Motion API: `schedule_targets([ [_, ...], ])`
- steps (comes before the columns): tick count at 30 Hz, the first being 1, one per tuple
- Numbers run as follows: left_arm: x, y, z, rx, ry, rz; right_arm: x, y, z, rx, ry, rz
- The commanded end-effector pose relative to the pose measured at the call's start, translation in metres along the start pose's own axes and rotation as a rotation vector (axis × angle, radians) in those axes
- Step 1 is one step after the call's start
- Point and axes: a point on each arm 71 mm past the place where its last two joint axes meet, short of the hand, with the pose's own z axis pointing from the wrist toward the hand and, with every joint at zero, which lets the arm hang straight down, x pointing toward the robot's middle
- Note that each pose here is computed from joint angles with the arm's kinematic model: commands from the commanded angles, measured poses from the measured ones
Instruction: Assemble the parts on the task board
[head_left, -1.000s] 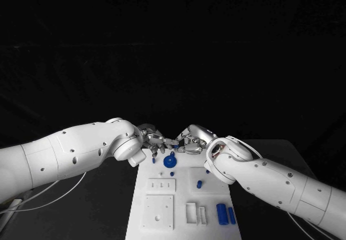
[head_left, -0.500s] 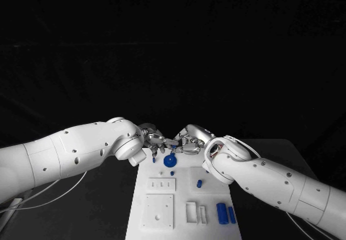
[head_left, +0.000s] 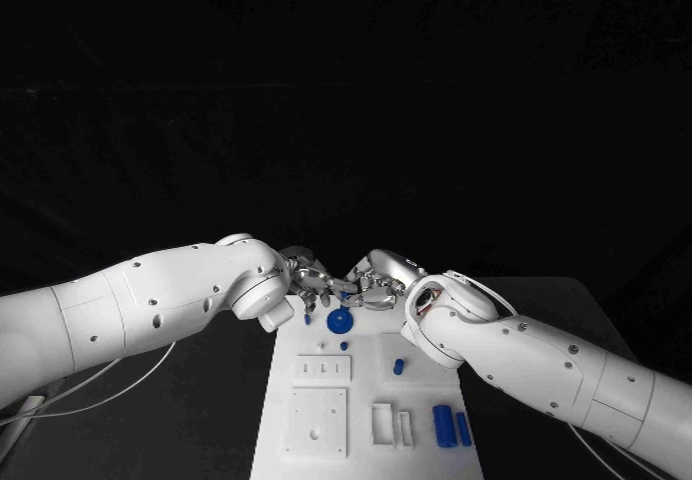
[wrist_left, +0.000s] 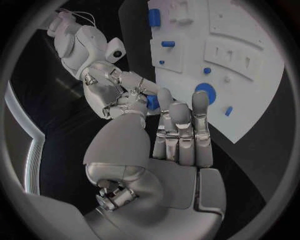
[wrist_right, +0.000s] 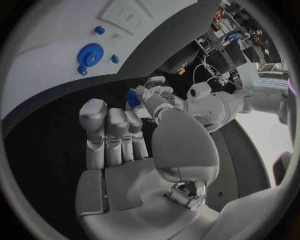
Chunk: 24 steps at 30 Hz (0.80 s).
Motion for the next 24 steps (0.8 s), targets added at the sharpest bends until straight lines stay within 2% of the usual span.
schedule_targets([
  [1, 0.0027, -0.0035, 0.0001, 0.009, 0.013, 0.015, 0.0024, 0.0024, 0.0006, -0.008, 0.017, -0.011],
  [13, 0.0011, -0.0020, -0.0011, 0.014, 0.007, 0.012, 0.0062, -0.0006, 0.0005, 0.000, 0.035, -0.018],
  [24, 0.0019, -0.0004, -0.0016, 0.009, 0.032, 0.021, 0.0068, -0.0035, 0.0004, 0.009, 0.038, -0.023],
])
